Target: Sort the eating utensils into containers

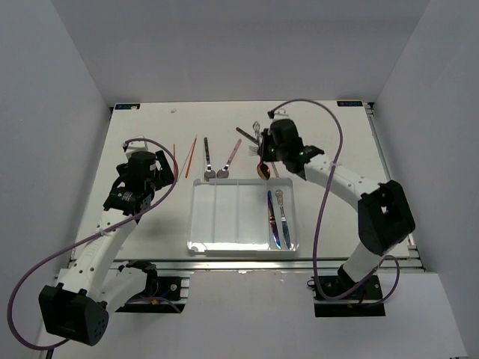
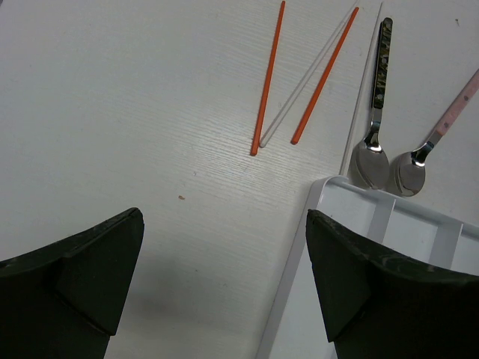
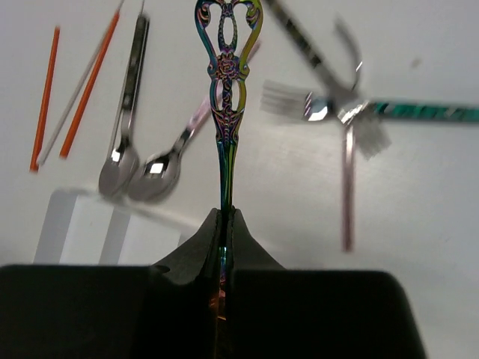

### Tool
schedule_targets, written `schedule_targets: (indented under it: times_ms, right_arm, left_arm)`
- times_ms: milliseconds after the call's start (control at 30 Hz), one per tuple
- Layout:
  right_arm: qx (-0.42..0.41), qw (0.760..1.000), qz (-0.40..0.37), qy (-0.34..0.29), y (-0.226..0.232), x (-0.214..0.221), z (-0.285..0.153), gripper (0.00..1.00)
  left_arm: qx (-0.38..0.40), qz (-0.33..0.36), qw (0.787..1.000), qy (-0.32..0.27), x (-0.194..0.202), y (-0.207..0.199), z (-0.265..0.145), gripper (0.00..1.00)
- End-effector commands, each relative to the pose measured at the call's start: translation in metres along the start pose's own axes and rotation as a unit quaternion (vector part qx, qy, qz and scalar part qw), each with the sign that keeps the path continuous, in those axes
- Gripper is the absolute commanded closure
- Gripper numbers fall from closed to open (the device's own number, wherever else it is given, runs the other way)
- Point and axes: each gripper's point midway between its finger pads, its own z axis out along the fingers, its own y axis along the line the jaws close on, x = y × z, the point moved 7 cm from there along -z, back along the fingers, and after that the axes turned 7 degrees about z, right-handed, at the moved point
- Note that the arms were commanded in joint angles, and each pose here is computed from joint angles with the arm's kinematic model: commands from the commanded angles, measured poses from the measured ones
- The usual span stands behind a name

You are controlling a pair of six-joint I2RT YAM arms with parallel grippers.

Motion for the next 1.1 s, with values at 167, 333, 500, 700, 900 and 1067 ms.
schedule_targets:
  times_ms: [167,333,500,700,900,1067]
  right_arm:
    - [-0.033,0.997,0.072,-0.013,0.037,0.084,-0.039,1.00]
    - [-0.027,0.998,0.053,0.014,0.038,0.115,-0.039,1.00]
    - [-0.026,0.998,0.047,0.031,0.046,0.136,-0.043,1.00]
    - [-0.010,0.998,0.041,0.046,0.044,0.155,-0.042,1.00]
    - [-0.004,0.998,0.028,0.055,0.040,0.161,-0.039,1.00]
    - [-0.004,0.998,0.020,0.067,0.039,0.168,-0.037,0.94]
  left_arm:
    - [-0.003,-0.001,1.000,-0.007,-0.002,0.002,-0.001,0.02]
    - [0.002,-0.002,1.000,-0.009,-0.003,0.001,-0.002,0.02]
    - [0.004,-0.003,1.000,-0.011,-0.003,0.002,-0.003,0.02]
    - [0.007,-0.002,1.000,-0.008,-0.003,0.000,-0.002,0.02]
    - [0.007,-0.002,1.000,-0.007,-0.002,0.000,-0.002,0.02]
    - [0.005,-0.002,1.000,-0.008,-0.002,0.001,-0.002,0.02]
